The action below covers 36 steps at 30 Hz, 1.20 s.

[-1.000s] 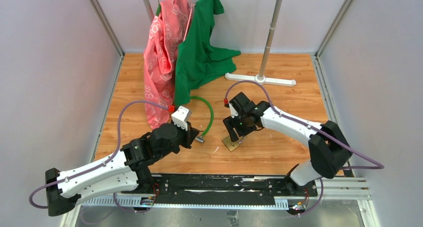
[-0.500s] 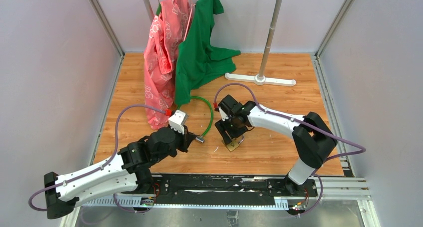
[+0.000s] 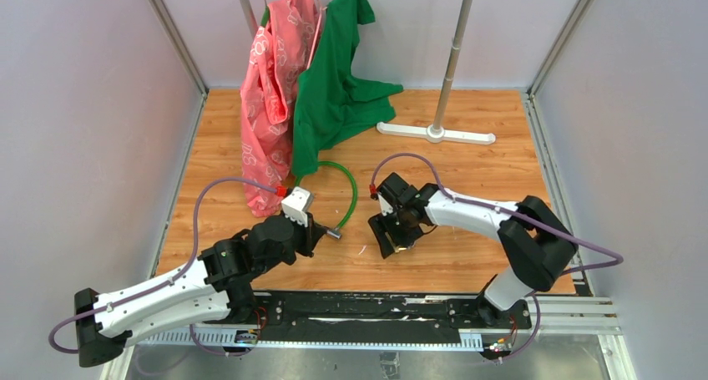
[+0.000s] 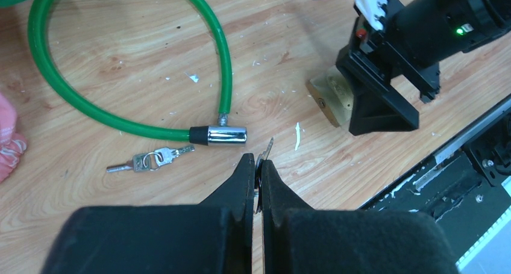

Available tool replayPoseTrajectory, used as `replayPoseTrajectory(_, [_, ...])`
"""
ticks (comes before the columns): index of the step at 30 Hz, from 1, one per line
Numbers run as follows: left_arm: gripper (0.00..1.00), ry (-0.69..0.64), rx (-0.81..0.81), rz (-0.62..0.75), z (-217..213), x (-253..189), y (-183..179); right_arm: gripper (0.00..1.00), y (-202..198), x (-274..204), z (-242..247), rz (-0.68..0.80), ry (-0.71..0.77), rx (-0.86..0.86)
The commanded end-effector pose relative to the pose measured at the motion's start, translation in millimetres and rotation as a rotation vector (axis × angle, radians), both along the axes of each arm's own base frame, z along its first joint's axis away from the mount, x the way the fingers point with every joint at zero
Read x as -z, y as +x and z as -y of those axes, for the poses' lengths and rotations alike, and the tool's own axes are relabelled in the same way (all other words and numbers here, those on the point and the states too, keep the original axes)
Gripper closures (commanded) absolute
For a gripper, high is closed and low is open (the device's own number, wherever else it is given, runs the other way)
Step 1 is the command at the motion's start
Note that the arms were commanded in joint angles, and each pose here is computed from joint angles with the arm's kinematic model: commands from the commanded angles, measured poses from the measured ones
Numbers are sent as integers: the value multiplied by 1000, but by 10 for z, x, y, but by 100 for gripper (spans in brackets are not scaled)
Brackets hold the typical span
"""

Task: Unlock with the key

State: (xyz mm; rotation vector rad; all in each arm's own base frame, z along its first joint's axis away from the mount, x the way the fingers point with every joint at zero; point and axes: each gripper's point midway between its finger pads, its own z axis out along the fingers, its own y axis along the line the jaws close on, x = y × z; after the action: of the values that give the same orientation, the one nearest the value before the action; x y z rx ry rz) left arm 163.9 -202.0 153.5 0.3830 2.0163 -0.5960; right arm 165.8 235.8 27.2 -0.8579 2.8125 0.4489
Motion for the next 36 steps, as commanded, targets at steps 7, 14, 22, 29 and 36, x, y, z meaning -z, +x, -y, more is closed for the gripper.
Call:
replayPoseTrajectory(7, [100,-29,-27,11,-6,-12,41,27,-551,-229,-22,-183,149,45])
replayPoseTrajectory(14, [100,-37,-25,17,-13,-33,36,27,-795,-587,-176,-304,288,0])
replayPoseTrajectory(22, [100,-47,-22,19,-21,-43,23,28,-83,-729,-5,50,121,-28])
replayPoseTrajectory(29, [100,-48,-31,27,-59,-78,24,28,483,-554,-169,82,118,-32])
replayPoseTrajectory(36, [100,-37,-41,28,-115,-76,15,26,384,-276,-183,-37,104,-45])
